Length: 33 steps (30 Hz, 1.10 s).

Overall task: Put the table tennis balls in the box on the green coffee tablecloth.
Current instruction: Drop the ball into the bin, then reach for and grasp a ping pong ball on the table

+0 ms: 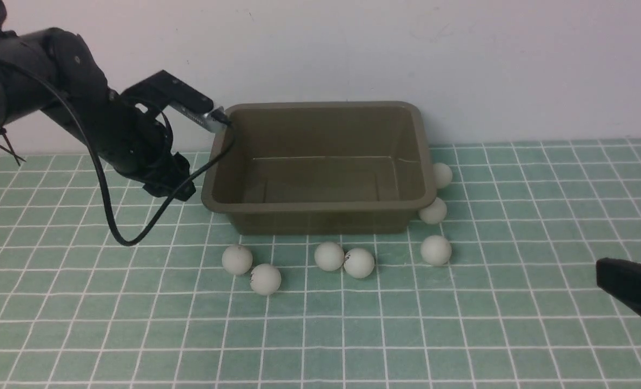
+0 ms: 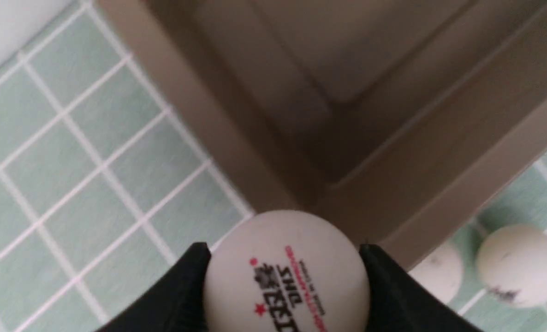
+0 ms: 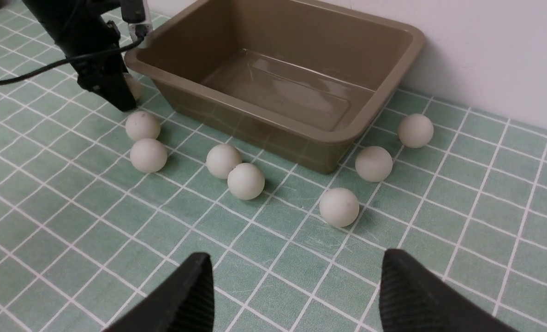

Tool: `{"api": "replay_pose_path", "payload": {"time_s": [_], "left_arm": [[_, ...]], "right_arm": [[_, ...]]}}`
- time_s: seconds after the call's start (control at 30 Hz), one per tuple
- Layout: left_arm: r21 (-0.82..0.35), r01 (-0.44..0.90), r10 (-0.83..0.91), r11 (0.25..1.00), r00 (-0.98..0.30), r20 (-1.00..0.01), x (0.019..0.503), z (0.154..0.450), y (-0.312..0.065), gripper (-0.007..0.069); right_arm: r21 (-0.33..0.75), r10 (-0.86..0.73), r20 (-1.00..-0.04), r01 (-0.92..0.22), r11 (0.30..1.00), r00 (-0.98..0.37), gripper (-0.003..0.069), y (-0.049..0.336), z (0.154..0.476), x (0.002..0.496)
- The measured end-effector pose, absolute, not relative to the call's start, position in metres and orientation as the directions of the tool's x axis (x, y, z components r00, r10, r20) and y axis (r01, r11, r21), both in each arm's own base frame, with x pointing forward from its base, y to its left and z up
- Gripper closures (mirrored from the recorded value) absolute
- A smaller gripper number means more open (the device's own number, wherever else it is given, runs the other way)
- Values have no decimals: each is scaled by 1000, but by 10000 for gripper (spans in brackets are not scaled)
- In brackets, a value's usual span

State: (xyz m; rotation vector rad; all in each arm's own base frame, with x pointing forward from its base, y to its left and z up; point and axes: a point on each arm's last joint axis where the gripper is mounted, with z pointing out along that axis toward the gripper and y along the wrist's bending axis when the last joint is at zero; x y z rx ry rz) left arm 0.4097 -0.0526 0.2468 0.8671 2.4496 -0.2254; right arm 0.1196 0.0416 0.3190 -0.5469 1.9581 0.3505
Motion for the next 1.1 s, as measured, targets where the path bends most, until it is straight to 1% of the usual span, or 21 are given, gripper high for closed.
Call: {"api": "replay_pose_path", "payload": {"time_s": [0.13,0.27,0.4,0.6,0.63,0.73,0.77,0.83,0.87,0.93,0.97,1.03,1.1], "left_arm": [[-40,676,507,736,-589,-629,412,252,-65,275],[-55,728,486,683,-510,-710,415,253,-81,275],[-55,768,491,638,-461,-739,420,245,-90,275],[-52,773,507,632,-464,-726,425,230,-90,265],[-53,773,509,632,-466,-724,425,229,-90,255],[-64,767,505,638,-479,-718,425,228,-90,130],[-71,761,496,645,-487,-719,425,230,-89,103],[-74,749,479,658,-492,-727,423,238,-88,62],[-70,750,480,658,-489,-728,422,240,-88,60],[-55,728,461,684,-490,-740,414,264,-83,53],[-51,723,459,689,-490,-741,412,269,-82,54],[-8,707,466,707,-475,-746,396,300,-76,88],[26,694,471,720,-460,-753,385,321,-72,115]], "right_arm": [[4,-221,-903,-520,854,-369,219,42,319,120],[4,-221,-903,-520,854,-369,219,42,319,120],[5,-220,-903,-520,854,-369,219,42,319,120],[5,-220,-903,-520,854,-369,219,42,319,120],[4,-220,-903,-520,854,-369,219,42,319,120],[3,-219,-904,-518,855,-367,219,41,319,120],[0,-220,-905,-517,856,-365,219,41,319,120],[-11,-227,-906,-516,856,-357,219,41,320,120],[-13,-228,-907,-516,857,-355,219,41,320,120],[-32,-242,-908,-518,855,-342,219,40,320,121],[-34,-243,-908,-519,854,-341,219,41,320,121],[-42,-250,-908,-520,853,-336,219,40,320,121],[-50,-256,-908,-521,852,-331,219,40,320,121]]}}
